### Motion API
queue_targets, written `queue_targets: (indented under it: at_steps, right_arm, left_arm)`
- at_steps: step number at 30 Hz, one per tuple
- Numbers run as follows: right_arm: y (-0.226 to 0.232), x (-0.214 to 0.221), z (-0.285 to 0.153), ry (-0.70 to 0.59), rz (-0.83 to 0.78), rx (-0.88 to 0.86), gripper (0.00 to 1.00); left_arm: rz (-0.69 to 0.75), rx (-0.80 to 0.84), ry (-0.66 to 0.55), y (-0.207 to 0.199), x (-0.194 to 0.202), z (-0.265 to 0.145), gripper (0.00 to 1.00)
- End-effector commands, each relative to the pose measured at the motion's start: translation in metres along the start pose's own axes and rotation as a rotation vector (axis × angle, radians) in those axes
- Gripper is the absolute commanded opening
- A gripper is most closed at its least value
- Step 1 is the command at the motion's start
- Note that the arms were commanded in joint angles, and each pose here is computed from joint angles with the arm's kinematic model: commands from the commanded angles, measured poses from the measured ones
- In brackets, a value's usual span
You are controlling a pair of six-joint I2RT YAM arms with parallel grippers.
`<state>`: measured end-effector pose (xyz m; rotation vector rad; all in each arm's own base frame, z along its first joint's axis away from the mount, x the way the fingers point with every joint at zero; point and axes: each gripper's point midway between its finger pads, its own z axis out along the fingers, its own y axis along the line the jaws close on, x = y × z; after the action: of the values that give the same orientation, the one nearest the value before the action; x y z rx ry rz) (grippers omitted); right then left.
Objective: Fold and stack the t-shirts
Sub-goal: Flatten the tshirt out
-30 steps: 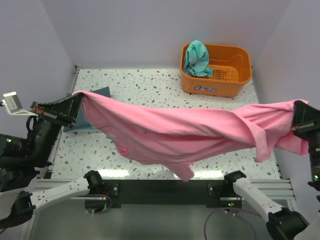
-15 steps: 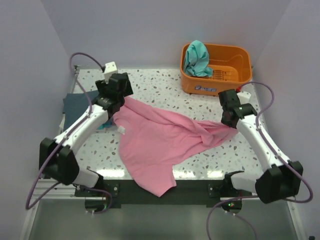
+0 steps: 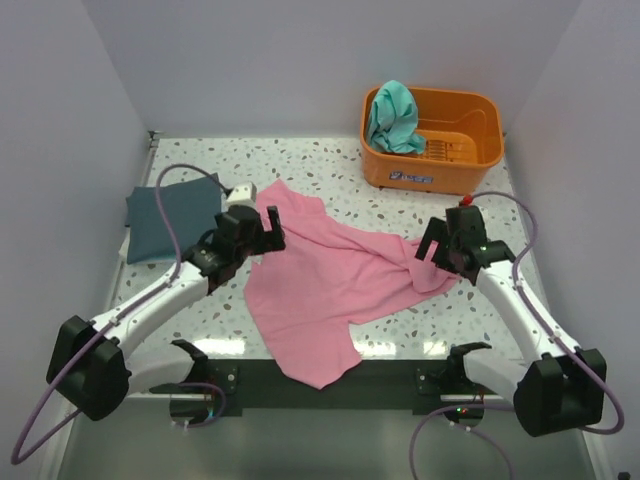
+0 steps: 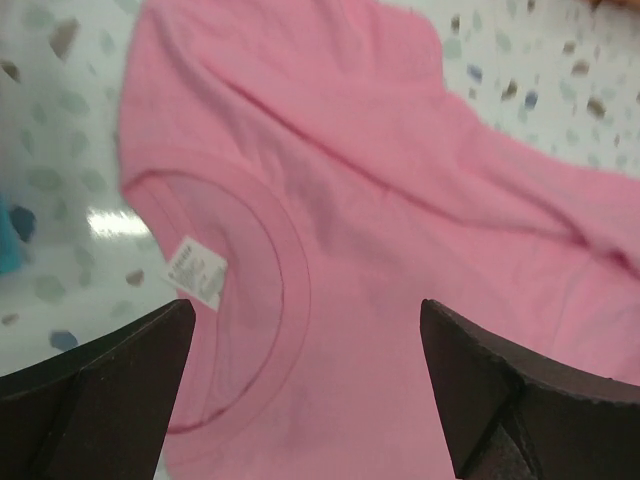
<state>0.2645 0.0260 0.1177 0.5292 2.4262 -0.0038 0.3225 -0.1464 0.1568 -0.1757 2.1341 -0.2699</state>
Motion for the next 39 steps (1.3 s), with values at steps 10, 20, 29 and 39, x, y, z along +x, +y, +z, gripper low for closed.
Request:
queue_targets:
  at_steps: [10, 20, 29, 39]
  right_arm:
    - [0.08, 0.061, 0.062, 0.179, -0.109, -0.233, 0.99]
    - [0.082, -0.026, 0.083, -0.019, 0.013, -0.018, 0.99]
    - [0.082, -0.014, 0.121, 0.099, -0.059, -0.01, 0.99]
    - [0.074, -0.036, 0.066, -0.011, -0.084, -0.067, 0.99]
  left_arm:
    - [0.044, 0.121, 0.321, -0.016, 0.129, 0.042, 1.0]
    - [0.07, -0.206, 0.289, 0.048, 0.094, 0.092, 1.0]
    - [0.108, -0.333, 0.273, 0.079, 0.051, 0.172, 1.0]
    - [0.09, -0.065, 0.18, 0.021, -0.02, 0.202, 1.0]
